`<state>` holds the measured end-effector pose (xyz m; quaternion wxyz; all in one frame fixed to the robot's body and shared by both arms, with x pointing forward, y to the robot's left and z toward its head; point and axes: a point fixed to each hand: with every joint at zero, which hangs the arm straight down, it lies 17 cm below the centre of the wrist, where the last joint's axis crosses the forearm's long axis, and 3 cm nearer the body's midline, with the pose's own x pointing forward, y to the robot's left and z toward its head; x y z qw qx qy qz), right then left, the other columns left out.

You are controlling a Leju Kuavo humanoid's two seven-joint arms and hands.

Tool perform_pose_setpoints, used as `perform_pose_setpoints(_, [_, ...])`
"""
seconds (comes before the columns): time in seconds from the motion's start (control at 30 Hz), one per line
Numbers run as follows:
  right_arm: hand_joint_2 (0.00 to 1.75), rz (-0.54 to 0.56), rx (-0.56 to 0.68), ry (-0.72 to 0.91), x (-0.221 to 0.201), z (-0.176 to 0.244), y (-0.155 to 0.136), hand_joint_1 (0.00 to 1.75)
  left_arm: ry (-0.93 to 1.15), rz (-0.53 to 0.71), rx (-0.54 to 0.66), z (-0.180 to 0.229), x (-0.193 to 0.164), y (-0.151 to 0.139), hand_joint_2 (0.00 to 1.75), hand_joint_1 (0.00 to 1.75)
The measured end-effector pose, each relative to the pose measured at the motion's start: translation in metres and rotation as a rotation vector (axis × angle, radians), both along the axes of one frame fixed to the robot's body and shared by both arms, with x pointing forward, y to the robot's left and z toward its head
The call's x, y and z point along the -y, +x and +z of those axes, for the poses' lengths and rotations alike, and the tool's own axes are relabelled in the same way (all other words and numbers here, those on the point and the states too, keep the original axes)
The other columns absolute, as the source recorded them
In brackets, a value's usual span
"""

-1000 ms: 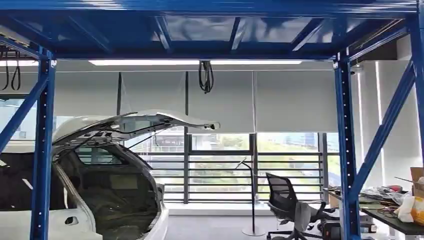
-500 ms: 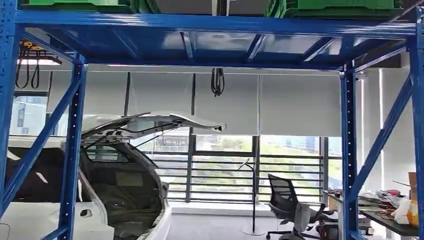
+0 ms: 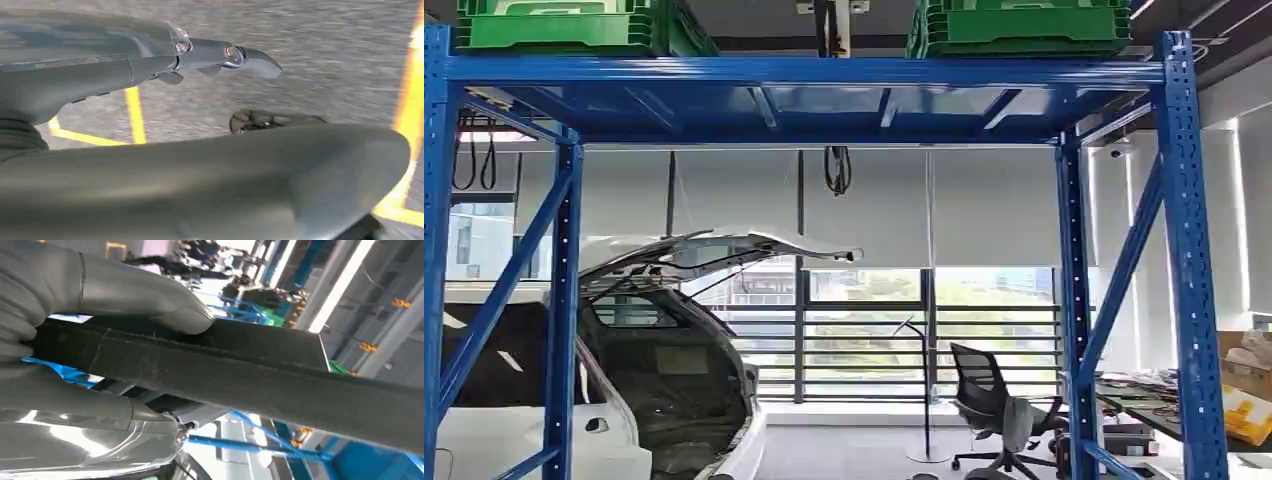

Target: Take the parts from the cabinet and place them on the table.

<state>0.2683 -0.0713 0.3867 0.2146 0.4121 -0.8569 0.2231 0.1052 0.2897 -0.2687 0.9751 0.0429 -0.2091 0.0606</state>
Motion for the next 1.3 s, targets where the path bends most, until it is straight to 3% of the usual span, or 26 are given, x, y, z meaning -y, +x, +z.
perform_pose_setpoints(0.33, [1.75, -0.027, 0.02, -0.013, -0.003, 0.003, 0.007, 1.75, 0.06, 0.039, -0.1, -0.007, -0.026, -0.018, 1.75, 0.0])
perform_pose_setpoints(1.3, [1.75, -0.07, 0.024, -0.088, -0.015, -0.029, 0.006, 1.75, 0.142, 0.104, -0.077, -0.003, -0.075, -0.022, 1.75, 0.0])
